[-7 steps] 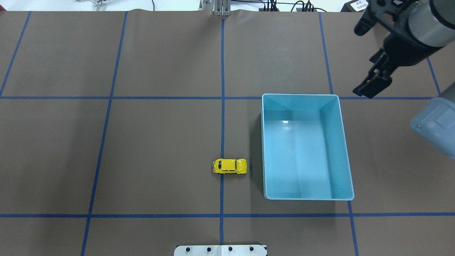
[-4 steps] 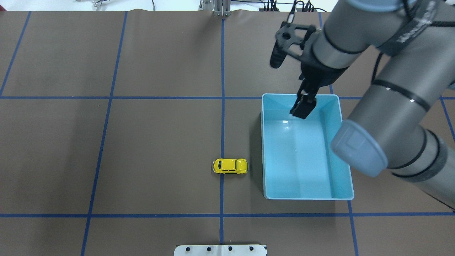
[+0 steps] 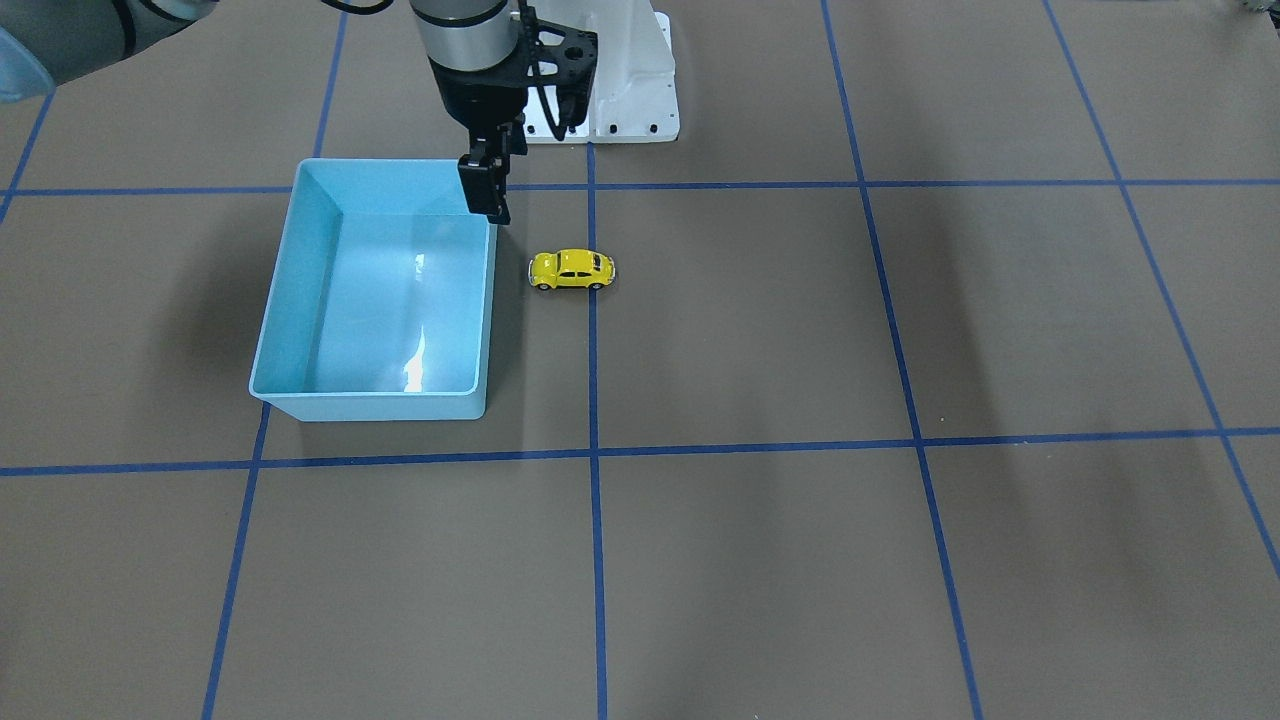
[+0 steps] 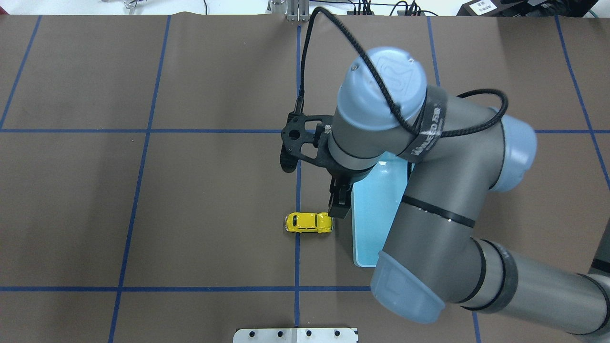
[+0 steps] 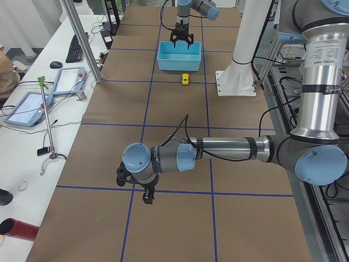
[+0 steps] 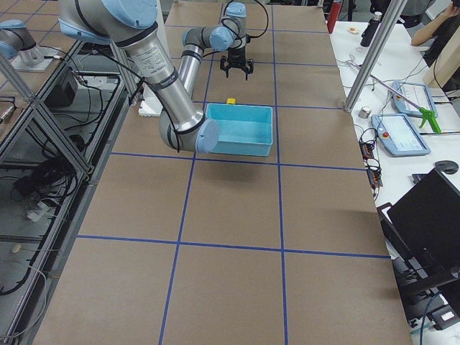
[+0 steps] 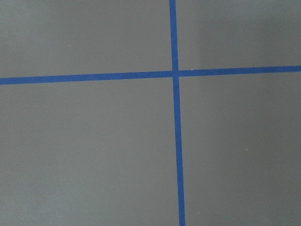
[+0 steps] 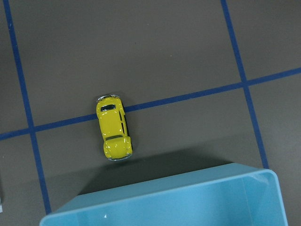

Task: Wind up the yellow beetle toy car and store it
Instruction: 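Move the right gripper over the stopped yellow car, then close the right gripper on the yellow car and lift it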

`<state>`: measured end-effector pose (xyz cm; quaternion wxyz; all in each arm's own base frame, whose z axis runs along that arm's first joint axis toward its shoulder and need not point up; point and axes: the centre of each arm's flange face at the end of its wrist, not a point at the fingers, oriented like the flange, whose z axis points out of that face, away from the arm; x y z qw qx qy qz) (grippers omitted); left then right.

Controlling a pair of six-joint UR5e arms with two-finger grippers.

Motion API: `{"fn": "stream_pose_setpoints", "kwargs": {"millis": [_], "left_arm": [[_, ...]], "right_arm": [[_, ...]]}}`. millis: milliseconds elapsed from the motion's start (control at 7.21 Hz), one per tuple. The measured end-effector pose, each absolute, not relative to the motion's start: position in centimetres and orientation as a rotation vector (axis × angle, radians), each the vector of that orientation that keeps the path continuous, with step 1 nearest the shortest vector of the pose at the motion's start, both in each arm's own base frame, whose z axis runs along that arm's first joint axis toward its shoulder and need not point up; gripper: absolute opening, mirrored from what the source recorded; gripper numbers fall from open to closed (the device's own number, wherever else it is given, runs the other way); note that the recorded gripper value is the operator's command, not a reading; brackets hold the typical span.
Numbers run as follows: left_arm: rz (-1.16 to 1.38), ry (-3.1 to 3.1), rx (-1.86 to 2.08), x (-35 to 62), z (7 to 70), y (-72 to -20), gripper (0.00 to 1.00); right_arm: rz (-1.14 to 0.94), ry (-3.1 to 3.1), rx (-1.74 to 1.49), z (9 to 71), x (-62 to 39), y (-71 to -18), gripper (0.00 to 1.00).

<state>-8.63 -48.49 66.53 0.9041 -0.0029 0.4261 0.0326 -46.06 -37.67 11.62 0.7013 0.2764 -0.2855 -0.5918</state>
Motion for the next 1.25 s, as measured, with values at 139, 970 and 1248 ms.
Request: {"fn": "stream_pose_setpoints", "kwargs": {"millis": [139, 970, 1248], "left_arm": [[0.067, 0.880, -0.007, -8.6, 66.5, -48.5, 1.00], [0.066, 0.880, -0.004, -8.6, 66.7, -48.3, 1.00], [0.069, 0.879, 0.004, -8.6, 66.8, -48.4, 1.00]], "right_arm": [[-1.334, -0.631, 0.631, 12.3, -48.9, -36.9, 1.00], [-1.360, -0.601, 0.667, 18.8, -57.8, -35.7, 1.00], [-1.363, -0.585, 0.665, 19.9, -59.2, -35.8, 1.00]]}}
